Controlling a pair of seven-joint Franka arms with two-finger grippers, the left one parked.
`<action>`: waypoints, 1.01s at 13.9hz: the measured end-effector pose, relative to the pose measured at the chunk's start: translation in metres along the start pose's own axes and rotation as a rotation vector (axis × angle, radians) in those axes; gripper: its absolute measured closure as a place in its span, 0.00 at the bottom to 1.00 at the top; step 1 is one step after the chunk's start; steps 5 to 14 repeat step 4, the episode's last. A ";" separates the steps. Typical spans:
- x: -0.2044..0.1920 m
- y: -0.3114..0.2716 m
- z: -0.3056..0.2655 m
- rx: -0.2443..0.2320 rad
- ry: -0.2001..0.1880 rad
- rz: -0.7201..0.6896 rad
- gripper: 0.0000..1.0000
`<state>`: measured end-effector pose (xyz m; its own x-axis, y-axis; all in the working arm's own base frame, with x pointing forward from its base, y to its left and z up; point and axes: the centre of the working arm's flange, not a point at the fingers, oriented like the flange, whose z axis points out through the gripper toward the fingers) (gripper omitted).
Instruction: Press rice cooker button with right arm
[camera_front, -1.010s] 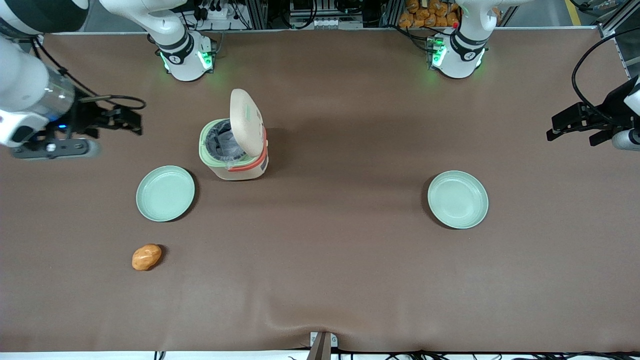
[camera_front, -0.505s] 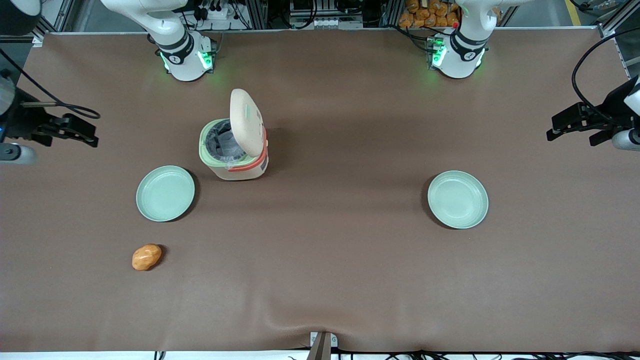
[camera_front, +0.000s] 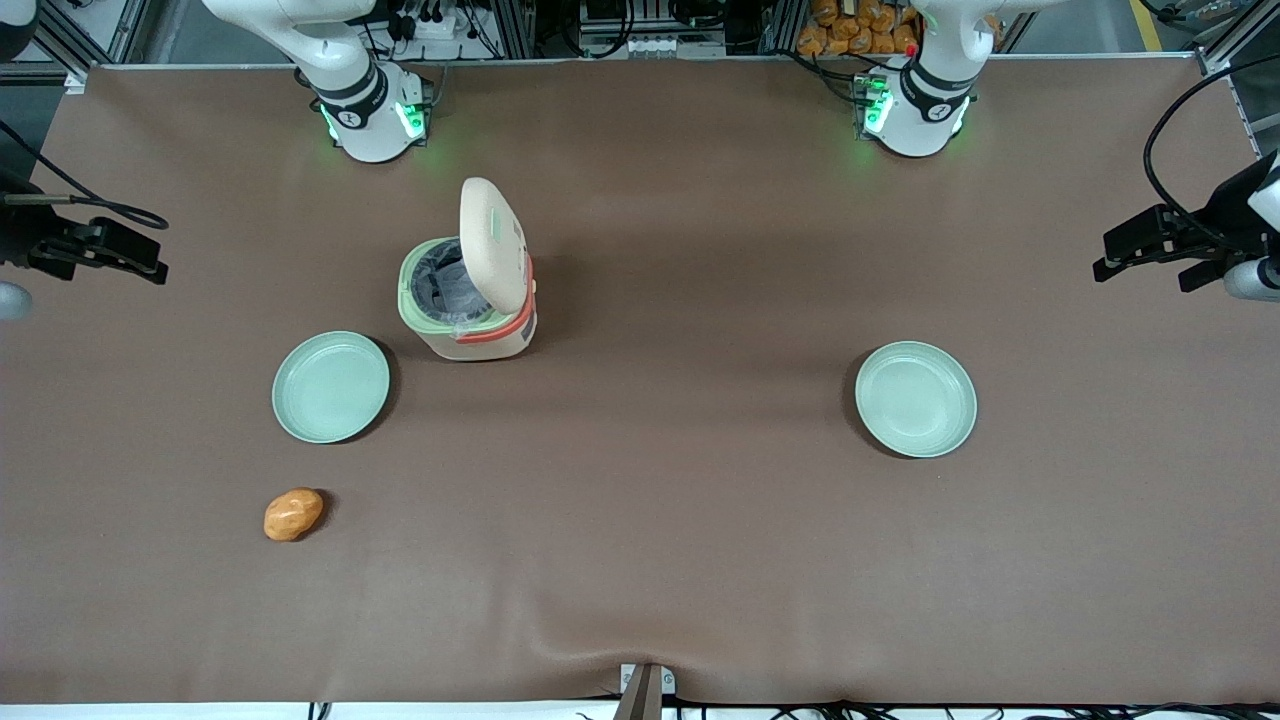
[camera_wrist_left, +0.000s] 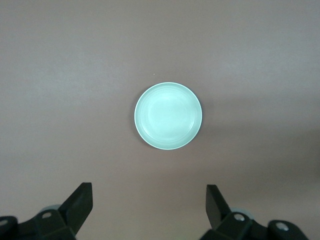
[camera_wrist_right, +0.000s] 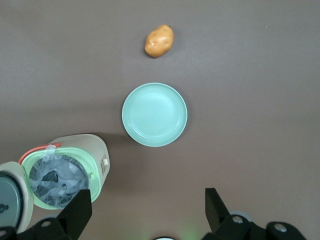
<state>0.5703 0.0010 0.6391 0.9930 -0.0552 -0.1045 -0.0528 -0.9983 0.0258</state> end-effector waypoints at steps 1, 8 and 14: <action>0.000 0.003 0.000 0.001 -0.003 0.004 0.00; -0.001 0.008 0.001 0.005 -0.014 0.012 0.00; -0.001 0.008 0.001 0.005 -0.014 0.012 0.00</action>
